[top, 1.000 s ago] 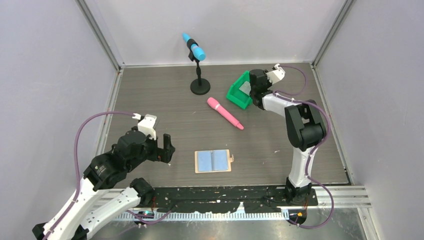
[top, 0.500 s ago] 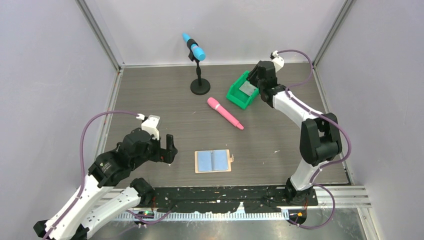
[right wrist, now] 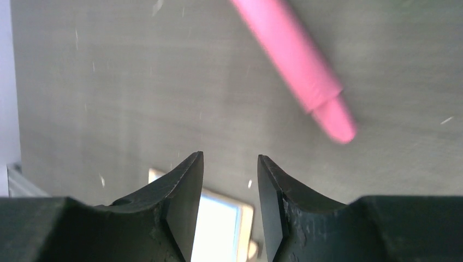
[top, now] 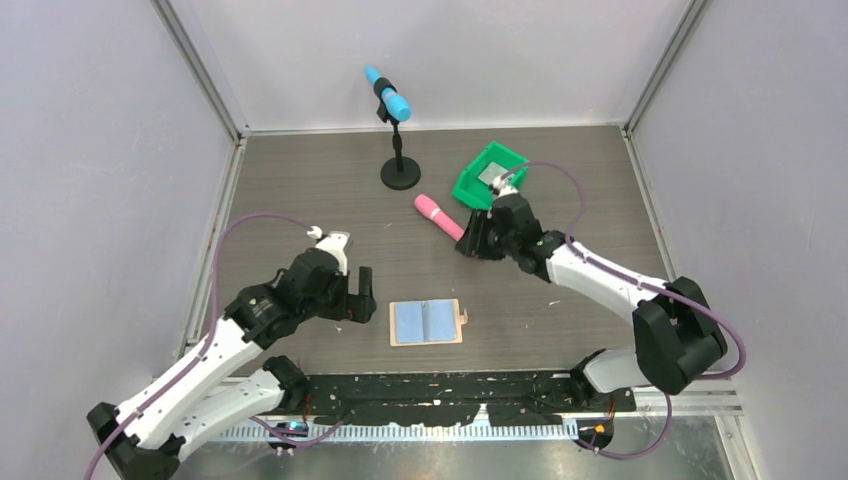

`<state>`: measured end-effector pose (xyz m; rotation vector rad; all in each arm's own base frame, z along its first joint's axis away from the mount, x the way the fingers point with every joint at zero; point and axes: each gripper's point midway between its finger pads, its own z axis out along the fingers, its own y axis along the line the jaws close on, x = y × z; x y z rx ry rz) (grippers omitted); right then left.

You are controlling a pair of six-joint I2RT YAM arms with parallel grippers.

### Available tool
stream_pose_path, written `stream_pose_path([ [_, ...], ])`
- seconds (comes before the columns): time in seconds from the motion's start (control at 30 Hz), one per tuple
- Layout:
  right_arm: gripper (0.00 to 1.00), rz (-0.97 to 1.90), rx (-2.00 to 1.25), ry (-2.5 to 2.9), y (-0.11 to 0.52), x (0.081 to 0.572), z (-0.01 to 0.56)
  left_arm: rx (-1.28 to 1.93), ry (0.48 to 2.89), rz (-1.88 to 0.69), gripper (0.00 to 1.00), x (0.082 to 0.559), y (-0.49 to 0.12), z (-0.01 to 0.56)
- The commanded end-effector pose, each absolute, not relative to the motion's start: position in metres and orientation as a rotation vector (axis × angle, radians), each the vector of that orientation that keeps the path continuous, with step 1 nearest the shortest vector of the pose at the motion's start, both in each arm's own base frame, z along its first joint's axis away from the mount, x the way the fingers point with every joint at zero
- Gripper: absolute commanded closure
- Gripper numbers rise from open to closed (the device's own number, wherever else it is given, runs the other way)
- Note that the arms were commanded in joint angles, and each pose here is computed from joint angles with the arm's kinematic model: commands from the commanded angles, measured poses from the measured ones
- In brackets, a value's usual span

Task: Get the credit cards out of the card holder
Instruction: Remove the credit card from the card holder.

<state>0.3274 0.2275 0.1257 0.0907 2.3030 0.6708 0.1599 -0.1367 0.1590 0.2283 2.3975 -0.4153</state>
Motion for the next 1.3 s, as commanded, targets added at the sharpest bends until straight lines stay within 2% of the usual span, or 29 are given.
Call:
stream_pose_path([
  [0.0,0.53,0.835,-0.06,2.354,0.257,0.277,0.121,0.186,2.405,-0.556,0.02,0.169,-0.167,0.148],
  [0.13,0.56,0.956,-0.163,2.398,0.277,0.236,0.111,0.142,2.478,-0.592,0.07,0.172,-0.181,0.123],
  [0.2,0.53,0.999,-0.195,2.417,0.285,0.219,0.111,0.112,2.524,-0.599,0.1,0.174,-0.187,0.109],
  [0.3,0.44,1.095,-0.222,2.436,0.298,0.196,0.114,0.067,2.569,-0.645,0.12,0.176,-0.196,0.091],
  [0.37,0.43,1.071,-0.217,2.469,0.299,0.188,0.108,0.043,2.576,-0.685,0.15,0.178,-0.203,0.083],
  [0.63,0.45,0.975,-0.118,2.529,0.287,0.185,0.073,0.032,2.62,-0.761,0.25,0.177,-0.217,0.049],
  [0.87,0.49,0.934,-0.061,2.538,0.279,0.186,0.061,0.074,2.643,-0.88,0.4,0.167,-0.231,0.035],
  [1.27,0.5,0.905,-0.044,2.581,0.277,0.181,0.046,0.062,2.635,-0.994,0.51,0.158,-0.239,0.03],
])
